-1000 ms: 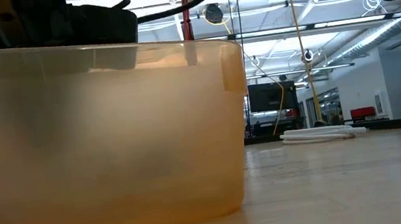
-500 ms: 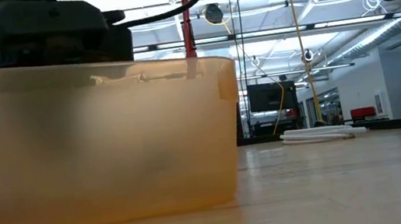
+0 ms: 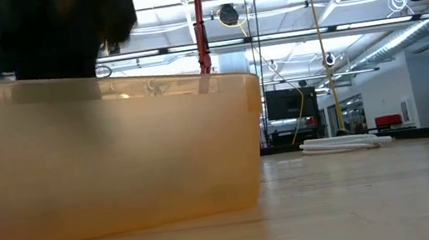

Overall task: Pick & Place USB Port
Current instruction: Put the left white USB cable into the orange bin

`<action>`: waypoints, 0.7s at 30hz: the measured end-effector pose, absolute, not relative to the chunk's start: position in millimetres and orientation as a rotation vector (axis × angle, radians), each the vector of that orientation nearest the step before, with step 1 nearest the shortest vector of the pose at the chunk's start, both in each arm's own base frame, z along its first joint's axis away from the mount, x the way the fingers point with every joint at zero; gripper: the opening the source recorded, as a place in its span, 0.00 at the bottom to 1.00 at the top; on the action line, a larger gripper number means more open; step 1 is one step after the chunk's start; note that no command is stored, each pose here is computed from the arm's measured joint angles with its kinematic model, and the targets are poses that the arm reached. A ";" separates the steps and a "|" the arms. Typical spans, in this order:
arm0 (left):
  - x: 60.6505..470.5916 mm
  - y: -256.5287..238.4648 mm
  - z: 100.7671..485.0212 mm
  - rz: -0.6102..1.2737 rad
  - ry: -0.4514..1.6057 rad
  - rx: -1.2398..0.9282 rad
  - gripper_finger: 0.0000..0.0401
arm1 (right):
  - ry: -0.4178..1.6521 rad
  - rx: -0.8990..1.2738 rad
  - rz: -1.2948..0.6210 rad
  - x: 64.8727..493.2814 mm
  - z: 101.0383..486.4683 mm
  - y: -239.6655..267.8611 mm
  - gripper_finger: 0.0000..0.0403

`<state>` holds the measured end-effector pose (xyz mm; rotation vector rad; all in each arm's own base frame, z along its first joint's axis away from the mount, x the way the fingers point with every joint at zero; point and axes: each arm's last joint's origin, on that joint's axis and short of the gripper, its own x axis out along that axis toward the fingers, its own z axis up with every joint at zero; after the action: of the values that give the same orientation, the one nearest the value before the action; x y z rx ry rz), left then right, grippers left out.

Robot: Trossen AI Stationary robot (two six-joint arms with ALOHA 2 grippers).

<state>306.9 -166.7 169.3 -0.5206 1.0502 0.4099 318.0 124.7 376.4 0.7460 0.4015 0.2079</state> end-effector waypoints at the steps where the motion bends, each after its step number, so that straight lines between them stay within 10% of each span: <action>1: 306.1 -167.5 176.7 0.381 1.030 -0.514 0.00 | 0.401 0.746 0.208 318.0 376.4 124.7 0.25; 9: 307.7 -168.9 206.7 0.159 0.976 -0.530 0.00 | 0.401 0.751 0.204 318.5 376.4 123.4 0.25; 21: 316.5 -165.9 142.7 0.299 1.196 -0.469 0.00 | 0.399 0.749 0.200 319.2 376.3 121.6 0.25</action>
<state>316.5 -165.9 142.7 -0.4694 1.1956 0.2985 319.2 121.6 376.3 0.7487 0.3991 0.2005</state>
